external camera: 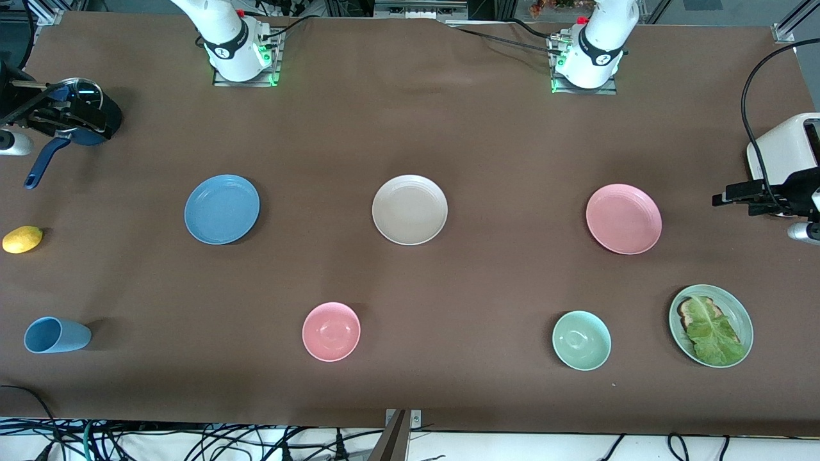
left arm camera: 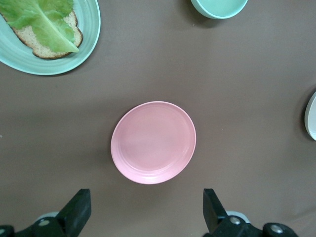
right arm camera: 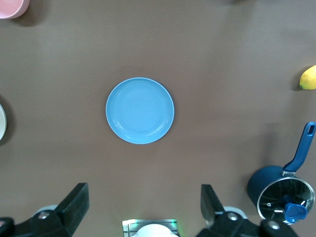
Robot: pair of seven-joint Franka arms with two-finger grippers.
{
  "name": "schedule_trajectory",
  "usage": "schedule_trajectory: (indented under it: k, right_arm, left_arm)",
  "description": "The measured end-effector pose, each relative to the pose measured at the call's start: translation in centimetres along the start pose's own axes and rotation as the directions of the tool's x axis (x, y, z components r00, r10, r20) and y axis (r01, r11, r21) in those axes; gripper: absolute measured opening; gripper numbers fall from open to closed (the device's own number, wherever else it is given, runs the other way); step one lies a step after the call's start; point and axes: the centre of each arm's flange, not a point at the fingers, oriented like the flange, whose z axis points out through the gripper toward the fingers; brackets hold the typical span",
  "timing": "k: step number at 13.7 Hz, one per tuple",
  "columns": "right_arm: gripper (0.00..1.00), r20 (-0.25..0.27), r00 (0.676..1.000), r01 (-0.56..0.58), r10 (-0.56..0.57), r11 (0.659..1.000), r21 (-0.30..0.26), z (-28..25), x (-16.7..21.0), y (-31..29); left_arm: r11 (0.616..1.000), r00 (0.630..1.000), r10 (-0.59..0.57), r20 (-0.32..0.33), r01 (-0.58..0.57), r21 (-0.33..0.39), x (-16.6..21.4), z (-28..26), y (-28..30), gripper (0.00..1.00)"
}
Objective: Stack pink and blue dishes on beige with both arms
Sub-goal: 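Move the left gripper toward the rim of the large pink plate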
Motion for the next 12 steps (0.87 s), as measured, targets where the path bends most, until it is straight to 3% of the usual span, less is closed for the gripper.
schedule_trajectory:
  k: [6,12]
  right_arm:
    - [1.00,0.000,1.000,0.000,0.000,1.000,0.000,0.0,0.0,0.0]
    - [1.00,0.000,1.000,0.000,0.000,1.000,0.000,0.0,0.0,0.0]
  left_arm:
    - [1.000,0.999,0.006,-0.046,-0.006,-0.003,-0.6,4.8,-2.9,1.00]
    - [0.996,0.990,0.020,-0.143,-0.032,-0.080,-1.4,12.1,-6.7,1.00]
